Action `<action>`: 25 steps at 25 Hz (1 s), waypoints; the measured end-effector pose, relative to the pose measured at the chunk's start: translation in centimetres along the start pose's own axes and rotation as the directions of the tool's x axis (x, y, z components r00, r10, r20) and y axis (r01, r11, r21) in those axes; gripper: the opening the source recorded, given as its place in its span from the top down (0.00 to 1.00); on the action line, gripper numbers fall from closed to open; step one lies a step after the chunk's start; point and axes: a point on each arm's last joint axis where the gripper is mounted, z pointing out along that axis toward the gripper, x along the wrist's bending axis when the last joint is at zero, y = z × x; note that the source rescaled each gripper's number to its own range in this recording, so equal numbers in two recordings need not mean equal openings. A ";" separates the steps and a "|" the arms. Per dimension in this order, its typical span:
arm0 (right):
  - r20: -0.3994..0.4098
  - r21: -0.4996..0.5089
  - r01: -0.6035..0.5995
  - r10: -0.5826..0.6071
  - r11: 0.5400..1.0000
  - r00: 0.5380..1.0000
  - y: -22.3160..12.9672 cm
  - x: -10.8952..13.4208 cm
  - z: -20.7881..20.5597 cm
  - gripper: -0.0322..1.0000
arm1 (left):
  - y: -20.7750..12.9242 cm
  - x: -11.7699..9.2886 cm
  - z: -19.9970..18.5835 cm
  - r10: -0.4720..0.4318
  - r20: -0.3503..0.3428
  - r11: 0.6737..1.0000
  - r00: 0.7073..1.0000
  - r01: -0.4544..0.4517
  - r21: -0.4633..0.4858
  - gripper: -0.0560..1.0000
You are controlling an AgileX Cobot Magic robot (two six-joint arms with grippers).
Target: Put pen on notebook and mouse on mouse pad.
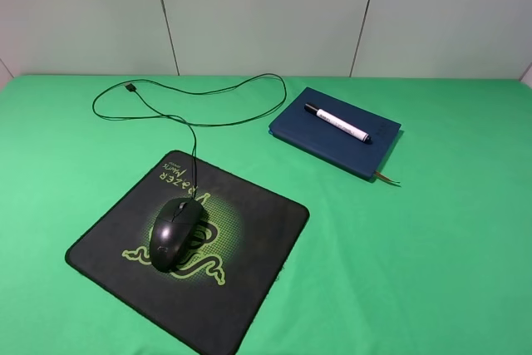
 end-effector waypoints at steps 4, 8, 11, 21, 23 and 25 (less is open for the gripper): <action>0.033 -0.059 -0.013 0.015 0.998 0.999 -0.8 0.0 -0.8 0.00 | 0.0 0.0 0.0 0.000 0.000 1.000 1.000 0.000 0.000 0.00; 0.053 -0.063 -0.023 0.027 0.998 0.998 -0.9 0.1 -0.9 0.00 | 0.0 0.0 0.0 0.000 0.000 1.000 1.000 0.000 0.000 0.00; 0.055 -0.063 -0.026 0.029 0.998 0.998 -0.9 0.1 -0.9 0.00 | 0.0 0.0 0.0 0.000 0.000 1.000 1.000 0.000 0.000 0.00; 0.055 -0.063 -0.026 0.029 0.998 0.998 -0.9 0.1 -0.9 0.00 | 0.0 0.0 0.0 0.000 0.000 1.000 1.000 0.000 0.000 0.00; 0.055 -0.063 -0.026 0.029 0.998 0.998 -0.9 0.1 -0.9 0.00 | 0.0 0.0 0.0 0.000 0.000 1.000 1.000 0.000 0.000 0.00; 0.055 -0.063 -0.026 0.029 0.998 0.998 -0.9 0.1 -0.9 0.00 | 0.0 0.0 0.0 0.000 0.000 1.000 1.000 0.000 0.000 0.00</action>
